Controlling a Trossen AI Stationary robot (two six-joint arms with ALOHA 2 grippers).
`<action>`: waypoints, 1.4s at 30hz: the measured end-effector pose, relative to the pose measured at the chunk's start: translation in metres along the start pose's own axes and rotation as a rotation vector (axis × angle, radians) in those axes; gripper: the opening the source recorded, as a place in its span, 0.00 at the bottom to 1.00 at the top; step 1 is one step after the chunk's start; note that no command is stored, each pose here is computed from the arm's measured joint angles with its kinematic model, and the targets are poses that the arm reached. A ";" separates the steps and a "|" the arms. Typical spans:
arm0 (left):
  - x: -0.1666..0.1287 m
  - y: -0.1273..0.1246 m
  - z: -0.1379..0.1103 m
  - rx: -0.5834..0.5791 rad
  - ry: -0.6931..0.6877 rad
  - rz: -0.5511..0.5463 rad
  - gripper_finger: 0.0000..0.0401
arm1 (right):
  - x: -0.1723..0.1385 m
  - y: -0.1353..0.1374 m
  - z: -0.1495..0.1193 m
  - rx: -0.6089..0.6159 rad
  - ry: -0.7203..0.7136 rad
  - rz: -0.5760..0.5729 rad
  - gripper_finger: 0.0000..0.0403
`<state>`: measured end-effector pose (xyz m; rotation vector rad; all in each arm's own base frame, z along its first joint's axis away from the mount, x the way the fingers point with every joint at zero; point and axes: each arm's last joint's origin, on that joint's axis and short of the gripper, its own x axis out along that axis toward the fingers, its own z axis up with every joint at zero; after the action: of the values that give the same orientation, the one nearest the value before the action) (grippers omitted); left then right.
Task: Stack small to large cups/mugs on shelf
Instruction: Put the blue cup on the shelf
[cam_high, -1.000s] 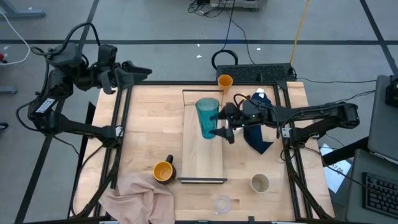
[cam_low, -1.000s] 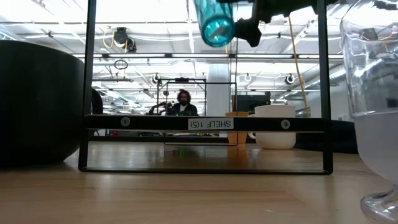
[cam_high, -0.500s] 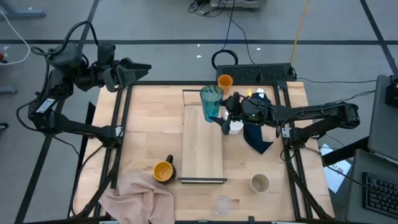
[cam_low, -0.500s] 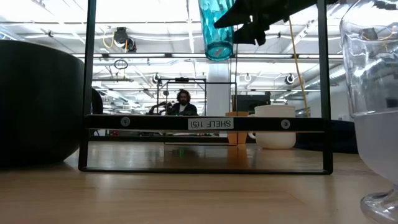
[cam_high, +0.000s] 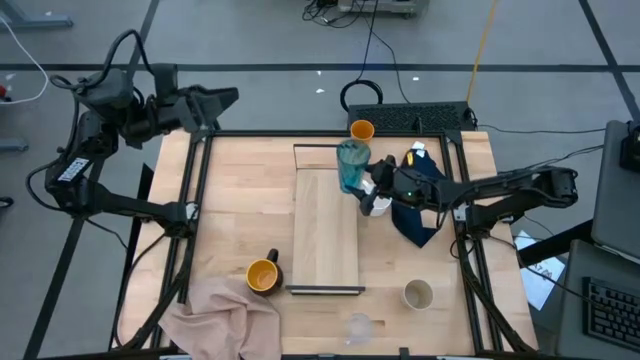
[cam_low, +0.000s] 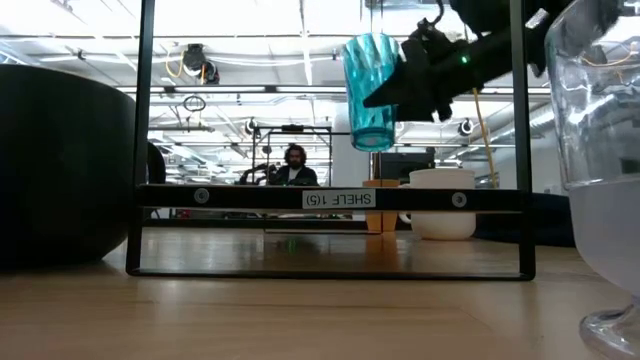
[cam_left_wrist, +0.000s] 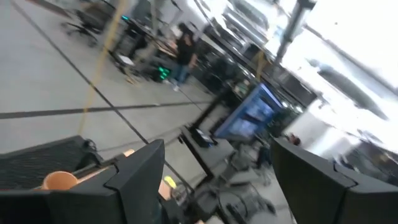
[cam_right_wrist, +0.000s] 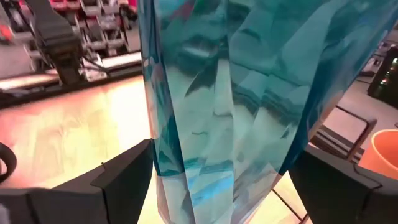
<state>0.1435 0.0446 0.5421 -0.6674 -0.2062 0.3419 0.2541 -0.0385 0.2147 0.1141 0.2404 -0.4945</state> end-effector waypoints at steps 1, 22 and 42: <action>0.000 0.000 0.000 0.001 -0.011 0.015 0.73 | -0.001 0.000 -0.003 0.004 -0.013 0.006 0.82; -0.002 0.022 -0.021 0.206 0.194 0.271 0.73 | 0.022 0.000 -0.023 -0.091 -0.026 -0.014 0.82; -0.003 0.024 -0.024 0.206 0.221 0.292 0.73 | 0.043 -0.020 -0.041 -0.093 0.025 -0.108 0.82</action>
<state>0.1418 0.0474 0.5084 -0.5258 0.1383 0.5574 0.2732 -0.0689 0.1625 0.0167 0.2943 -0.5883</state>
